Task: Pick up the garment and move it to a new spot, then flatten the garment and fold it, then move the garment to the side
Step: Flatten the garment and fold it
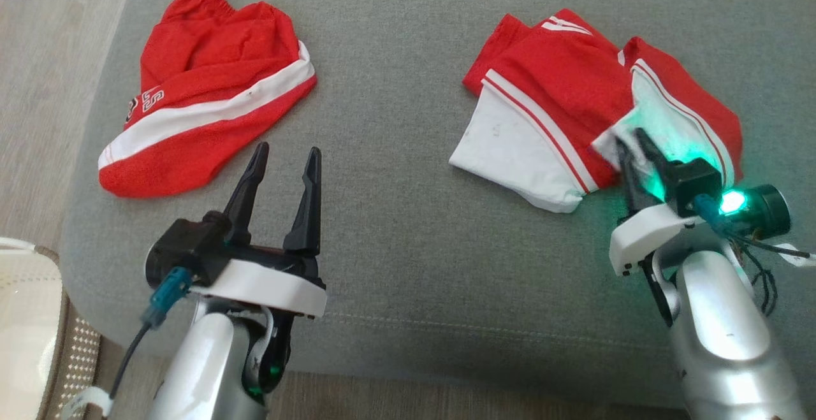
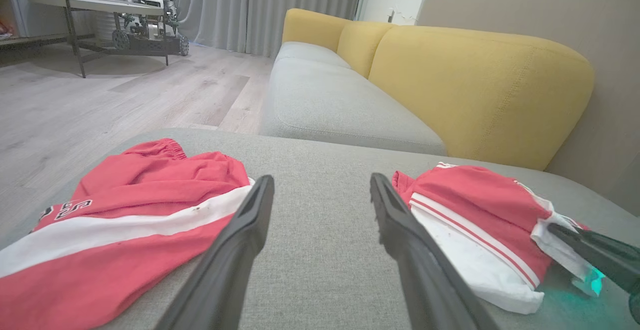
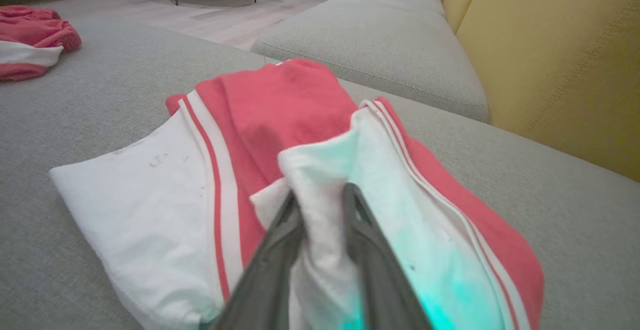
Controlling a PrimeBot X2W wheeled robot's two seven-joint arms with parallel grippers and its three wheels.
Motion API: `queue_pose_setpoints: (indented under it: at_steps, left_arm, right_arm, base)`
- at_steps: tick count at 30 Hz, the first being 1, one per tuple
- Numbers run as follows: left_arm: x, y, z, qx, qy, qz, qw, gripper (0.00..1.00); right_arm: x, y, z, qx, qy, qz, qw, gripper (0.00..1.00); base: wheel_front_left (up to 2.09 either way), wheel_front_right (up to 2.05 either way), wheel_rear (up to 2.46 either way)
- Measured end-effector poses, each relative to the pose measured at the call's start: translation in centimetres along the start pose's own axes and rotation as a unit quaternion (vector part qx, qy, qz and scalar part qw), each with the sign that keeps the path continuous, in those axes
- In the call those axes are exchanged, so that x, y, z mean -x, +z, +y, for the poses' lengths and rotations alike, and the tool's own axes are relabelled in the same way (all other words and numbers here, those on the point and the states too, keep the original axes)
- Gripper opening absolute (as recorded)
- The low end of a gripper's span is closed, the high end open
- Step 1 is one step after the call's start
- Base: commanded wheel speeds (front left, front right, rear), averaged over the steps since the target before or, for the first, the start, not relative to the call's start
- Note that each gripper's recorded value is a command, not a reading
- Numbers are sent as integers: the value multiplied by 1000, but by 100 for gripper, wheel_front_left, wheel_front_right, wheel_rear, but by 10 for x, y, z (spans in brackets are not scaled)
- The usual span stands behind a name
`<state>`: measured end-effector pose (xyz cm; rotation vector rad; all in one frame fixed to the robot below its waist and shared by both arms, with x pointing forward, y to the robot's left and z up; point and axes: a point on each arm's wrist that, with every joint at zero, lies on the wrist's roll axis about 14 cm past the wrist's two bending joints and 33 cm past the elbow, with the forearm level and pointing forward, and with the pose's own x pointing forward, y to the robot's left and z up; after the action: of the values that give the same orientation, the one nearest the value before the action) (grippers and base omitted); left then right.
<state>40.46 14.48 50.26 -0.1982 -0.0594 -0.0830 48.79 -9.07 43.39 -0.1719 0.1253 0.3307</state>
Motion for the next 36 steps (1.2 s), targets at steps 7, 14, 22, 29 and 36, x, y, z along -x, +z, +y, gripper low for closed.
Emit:
queue_pose_setpoints:
  at_steps: [7,14,22,29,36]
  left_arm:
    - [-2,2,-7,7,-10,-3,1000,100]
    - [-2,11,-17,8,-23,-15,1000,100]
    - [5,27,-26,13,-32,-37,999,100]
    - [27,30,-27,16,-26,-40,999,100]
    - [41,34,-22,16,-15,-45,999,100]
  right_arm:
    - [5,13,-12,-7,-19,-17,1000,0]
    - [15,51,-37,-31,-57,-74,995,0]
    - [36,154,-55,5,-82,-218,973,0]
    - [59,265,-58,57,-91,-352,930,0]
    - [66,331,16,73,16,-430,900,0]
  base:
    - [0,0,0]
    - [0,0,0]
    - [0,0,0]
    - [0,0,0]
    - [0,0,0]
